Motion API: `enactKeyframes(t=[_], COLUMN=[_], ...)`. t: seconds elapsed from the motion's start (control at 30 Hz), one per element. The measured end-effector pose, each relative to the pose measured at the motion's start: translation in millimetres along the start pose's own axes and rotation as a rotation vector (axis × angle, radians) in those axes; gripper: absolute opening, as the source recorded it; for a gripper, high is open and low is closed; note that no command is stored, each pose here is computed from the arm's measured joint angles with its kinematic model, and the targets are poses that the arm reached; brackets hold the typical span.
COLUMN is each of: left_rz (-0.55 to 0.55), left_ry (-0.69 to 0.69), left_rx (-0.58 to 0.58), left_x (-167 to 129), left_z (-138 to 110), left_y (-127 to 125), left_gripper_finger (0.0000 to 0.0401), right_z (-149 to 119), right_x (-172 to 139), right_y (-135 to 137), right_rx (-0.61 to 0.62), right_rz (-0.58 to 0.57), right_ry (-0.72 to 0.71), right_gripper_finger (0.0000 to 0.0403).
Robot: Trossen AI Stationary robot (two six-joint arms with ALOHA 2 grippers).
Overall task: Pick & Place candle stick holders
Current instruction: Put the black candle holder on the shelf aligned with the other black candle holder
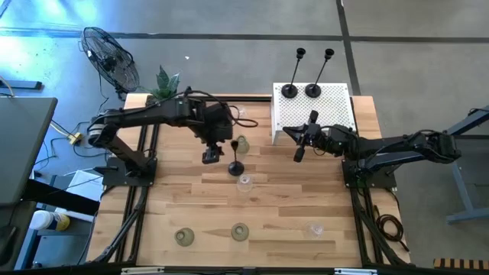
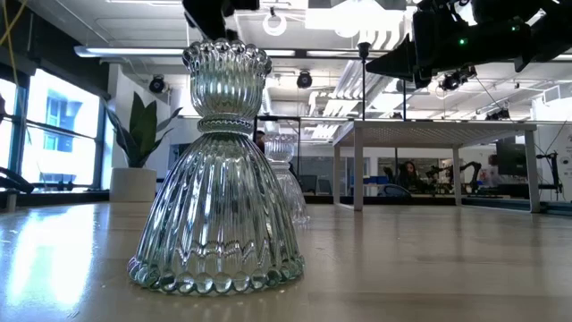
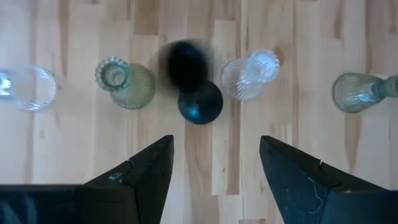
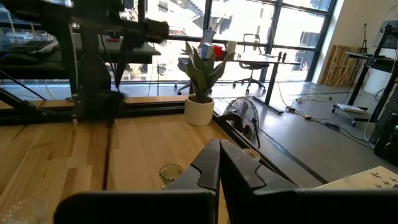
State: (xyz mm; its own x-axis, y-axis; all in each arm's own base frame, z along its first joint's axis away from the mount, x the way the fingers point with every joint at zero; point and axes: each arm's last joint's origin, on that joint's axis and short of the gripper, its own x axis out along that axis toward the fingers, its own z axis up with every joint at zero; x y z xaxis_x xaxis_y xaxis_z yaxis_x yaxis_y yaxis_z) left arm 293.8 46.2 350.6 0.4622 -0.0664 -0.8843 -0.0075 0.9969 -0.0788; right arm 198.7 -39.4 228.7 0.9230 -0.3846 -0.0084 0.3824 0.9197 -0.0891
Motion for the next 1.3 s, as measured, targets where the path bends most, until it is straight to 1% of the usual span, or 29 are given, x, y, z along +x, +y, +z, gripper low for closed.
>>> enactKeyframes(t=[0.1,0.2,0.3,0.37,0.43,0.47,0.53,0.63,0.7,0.77,0.87,0.97,1.07,1.17,1.23,1.3], left_rz=[0.029,0.064,0.096,0.110,0.119,0.121,0.137,0.172,0.183,0.184,0.079,0.026,0.018,-0.008,-0.002,0.012], left_ry=[-0.045,-0.123,-0.256,-0.378,-0.496,-0.548,-0.622,-0.722,-0.729,-0.730,-0.796,-0.823,-0.847,-0.864,-0.872,-0.875], left_rx=[0.018,0.026,0.022,0.035,0.038,0.027,-0.009,-0.081,-0.112,-0.118,-0.082,-0.114,-0.129,-0.109,-0.091,-0.081], left_x=[-16,-27,-31,-27,-19,-13,0,18,28,42,63,83,94,103,109,115], left_z=[-6,-19,-38,-55,-73,-82,-98,-108,-114,-123,-132,-142,-141,-137,-134,-132], left_y=[-2,-5,-7,-8,-9,-9,-6,-2,-1,0,-1,0,2,3,4,5], left_gripper_finger=[0.0202,0.0148,0.0081,0.0035,0.0010,0.0009,0.0023,0.0041,0.0041,0.0029,0.0006,0.0006,0.0003,0.0002,0.0001,0.0001], right_z=[0,0,0,0,3,6,12,18,19,18,14,13,11,7,2,-5], right_x=[0,0,0,0,2,3,5,12,18,22,28,31,34,41,48,55], right_y=[0,0,0,0,0,1,2,3,5,9,18,22,25,28,34,41], right_rx=[0.000,0.000,0.000,0.005,0.028,0.035,0.046,0.045,0.063,0.080,0.084,0.093,0.119,0.159,0.199,0.245], right_rz=[0.000,-0.002,0.000,0.007,0.015,0.022,0.041,0.050,0.056,0.065,0.091,0.094,0.093,0.132,0.173,0.190], right_ry=[0.003,0.004,0.003,0.003,0.011,0.016,0.030,0.072,0.108,0.137,0.165,0.178,0.171,0.152,0.141,0.128], right_gripper_finger=[0.0001,0.0001,0.0001,0.0001,0.0001,0.0000,0.0000,0.0000,0.0000,0.0000,0.0000,0.0000,0.0000,0.0000,0.0002,0.0009])
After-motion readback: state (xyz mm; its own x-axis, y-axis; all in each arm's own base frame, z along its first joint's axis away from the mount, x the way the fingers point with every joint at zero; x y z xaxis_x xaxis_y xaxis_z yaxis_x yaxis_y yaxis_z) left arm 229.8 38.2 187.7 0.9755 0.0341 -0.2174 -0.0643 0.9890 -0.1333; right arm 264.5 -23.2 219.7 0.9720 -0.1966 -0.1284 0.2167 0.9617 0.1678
